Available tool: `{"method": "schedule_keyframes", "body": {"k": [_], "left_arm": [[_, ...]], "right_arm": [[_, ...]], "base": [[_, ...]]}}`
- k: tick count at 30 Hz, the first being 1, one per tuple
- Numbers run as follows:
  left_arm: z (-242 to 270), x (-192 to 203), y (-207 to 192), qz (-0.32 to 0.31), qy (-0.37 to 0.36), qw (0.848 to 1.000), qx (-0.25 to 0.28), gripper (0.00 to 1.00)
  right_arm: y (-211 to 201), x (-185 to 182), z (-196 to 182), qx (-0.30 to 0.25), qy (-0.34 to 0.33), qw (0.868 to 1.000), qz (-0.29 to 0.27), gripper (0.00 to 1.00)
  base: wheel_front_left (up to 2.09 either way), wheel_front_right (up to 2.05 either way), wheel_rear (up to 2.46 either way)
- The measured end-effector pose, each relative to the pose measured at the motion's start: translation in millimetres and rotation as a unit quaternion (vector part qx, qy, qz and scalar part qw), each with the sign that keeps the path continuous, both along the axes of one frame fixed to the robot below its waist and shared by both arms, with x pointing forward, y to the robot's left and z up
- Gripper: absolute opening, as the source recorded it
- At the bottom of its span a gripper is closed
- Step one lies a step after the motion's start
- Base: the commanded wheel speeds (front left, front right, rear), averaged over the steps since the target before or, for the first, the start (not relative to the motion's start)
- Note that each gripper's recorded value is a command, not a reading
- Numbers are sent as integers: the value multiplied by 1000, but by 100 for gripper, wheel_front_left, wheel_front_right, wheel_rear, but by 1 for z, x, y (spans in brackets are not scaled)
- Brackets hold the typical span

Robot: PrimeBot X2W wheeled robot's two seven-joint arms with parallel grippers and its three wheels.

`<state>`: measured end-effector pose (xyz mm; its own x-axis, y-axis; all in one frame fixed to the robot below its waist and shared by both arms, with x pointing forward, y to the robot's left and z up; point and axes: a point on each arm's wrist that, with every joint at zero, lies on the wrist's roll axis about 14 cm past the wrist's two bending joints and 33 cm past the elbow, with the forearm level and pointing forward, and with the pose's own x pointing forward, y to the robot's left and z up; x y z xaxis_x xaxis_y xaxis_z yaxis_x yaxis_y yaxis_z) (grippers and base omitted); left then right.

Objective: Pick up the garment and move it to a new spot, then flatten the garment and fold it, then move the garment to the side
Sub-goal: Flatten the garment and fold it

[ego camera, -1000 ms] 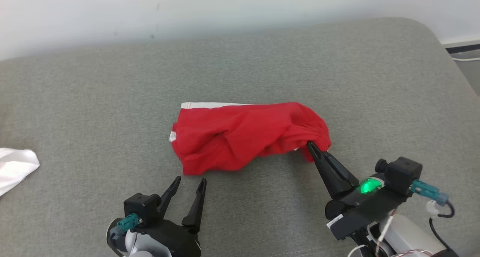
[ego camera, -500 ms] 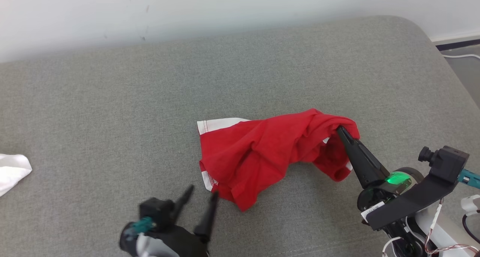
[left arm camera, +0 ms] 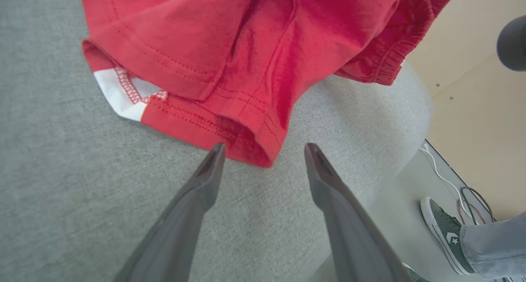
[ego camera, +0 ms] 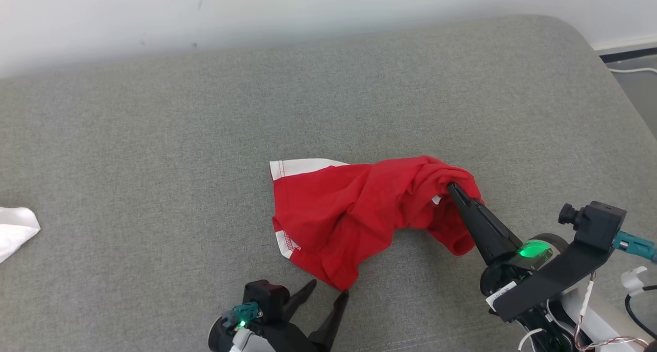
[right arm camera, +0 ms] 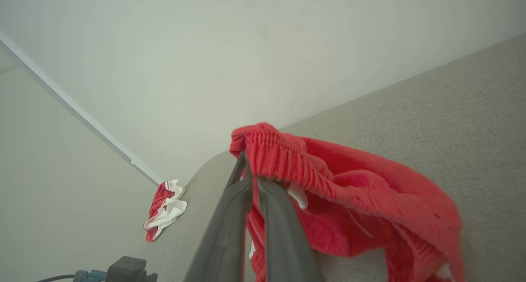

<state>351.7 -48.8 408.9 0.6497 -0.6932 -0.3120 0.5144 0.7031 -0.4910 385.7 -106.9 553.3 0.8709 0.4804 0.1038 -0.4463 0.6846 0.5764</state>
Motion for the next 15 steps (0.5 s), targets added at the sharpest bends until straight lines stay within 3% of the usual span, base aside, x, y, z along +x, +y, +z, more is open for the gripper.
{"method": "schedule_keyframes", "body": {"k": [10, 11, 12, 13, 14, 15], "left_arm": [[-8, 10, -13, -6, 39, 999, -10, 100], [-8, 10, -13, -6, 39, 999, -10, 94], [-9, 11, -13, -5, 42, 999, -9, 50], [-10, 12, -13, -7, 44, 999, -6, 31], [-11, 12, -14, -9, 45, 999, -7, 0], [-11, 11, -15, -11, 48, 999, -9, 0]], "right_arm": [[-1, 6, -2, -7, 5, 1000, 1, 0], [-1, 6, -2, -7, 5, 1000, 1, 0], [0, 5, -3, -8, 7, 1000, 3, 0], [0, 5, -4, -8, 8, 1000, 2, 0], [-1, 5, -5, -9, 9, 1000, 1, 0], [-2, 5, -6, -9, 10, 1000, 0, 0]], "base": [[0, 0, 0], [0, 0, 0], [0, 0, 0], [0, 0, 0], [0, 0, 0], [0, 0, 0]]}}
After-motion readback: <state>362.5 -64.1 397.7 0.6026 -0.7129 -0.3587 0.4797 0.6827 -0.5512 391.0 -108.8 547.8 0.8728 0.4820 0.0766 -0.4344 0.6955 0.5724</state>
